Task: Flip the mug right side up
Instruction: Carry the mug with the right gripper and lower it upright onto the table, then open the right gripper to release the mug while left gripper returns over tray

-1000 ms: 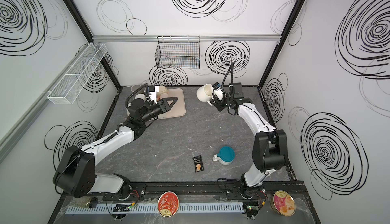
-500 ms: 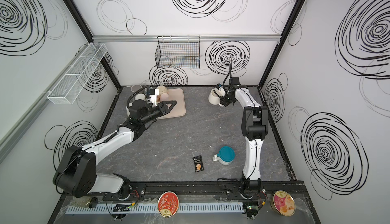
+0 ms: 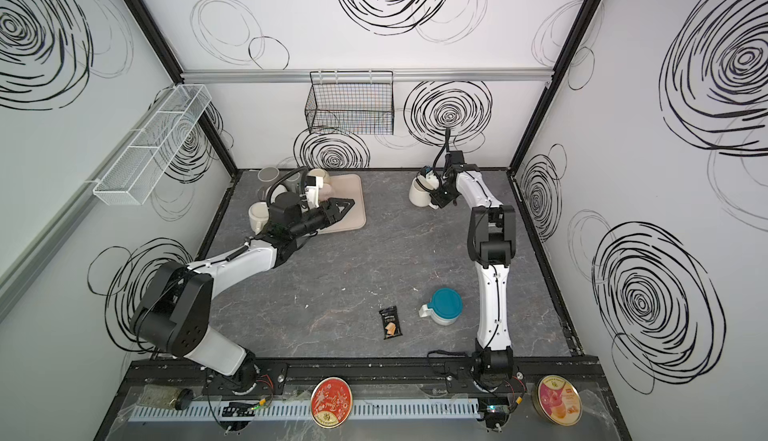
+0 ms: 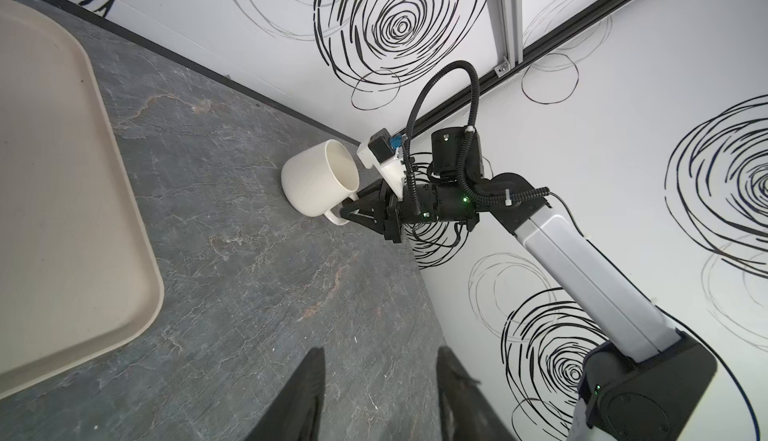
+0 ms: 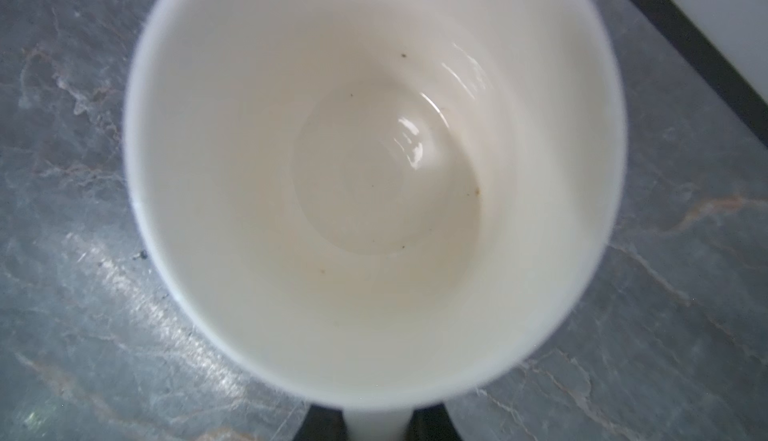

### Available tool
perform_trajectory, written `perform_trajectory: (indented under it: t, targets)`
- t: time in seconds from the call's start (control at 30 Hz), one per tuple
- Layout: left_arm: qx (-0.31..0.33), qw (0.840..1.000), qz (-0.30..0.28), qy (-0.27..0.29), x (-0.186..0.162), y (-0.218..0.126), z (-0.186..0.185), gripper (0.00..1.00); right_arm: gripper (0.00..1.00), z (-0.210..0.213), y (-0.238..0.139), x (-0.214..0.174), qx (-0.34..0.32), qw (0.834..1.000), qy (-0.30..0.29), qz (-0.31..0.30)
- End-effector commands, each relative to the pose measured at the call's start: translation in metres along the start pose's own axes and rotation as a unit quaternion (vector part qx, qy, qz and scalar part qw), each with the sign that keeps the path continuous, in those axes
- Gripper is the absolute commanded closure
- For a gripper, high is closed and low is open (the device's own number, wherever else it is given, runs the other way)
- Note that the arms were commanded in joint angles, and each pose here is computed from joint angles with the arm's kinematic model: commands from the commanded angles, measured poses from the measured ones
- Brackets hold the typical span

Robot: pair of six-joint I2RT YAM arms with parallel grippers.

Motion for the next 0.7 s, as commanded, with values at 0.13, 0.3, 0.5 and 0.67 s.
perform_trajectory:
  t: [0.13, 0.3, 0.5, 0.67]
  targets:
    - [-0.037, 0.999, -0.018, 0.01, 0.013, 0.022, -0.006, 0.57, 1.0, -0.017, 0.006, 0.029, -0.029, 0.998, -0.033, -0.049]
    - [-0.051, 0.999, -0.015, -0.001, 0.014, 0.033, -0.005, 0.58, 0.89, -0.022, 0.012, 0.028, -0.047, 0.997, -0.041, -0.035]
    - [-0.047, 0.999, -0.017, -0.001, 0.014, 0.036, -0.003, 0.58, 0.5, -0.029, -0.005, 0.028, -0.066, 0.996, -0.036, -0.041]
    - [-0.05, 0.999, -0.017, 0.002, 0.013, 0.036, -0.007, 0.58, 0.44, -0.034, -0.014, 0.023, -0.094, 0.994, -0.035, -0.032]
Point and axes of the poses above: each gripper's point midway between its finger pads, its own y axis out along the fingers, its own z axis along the line the jaws close on, x = y × z, the point moved 9 cm from there along -y, back along the fingers, and after that the axes turned 9 degrees about -y, right-handed, at the moved point
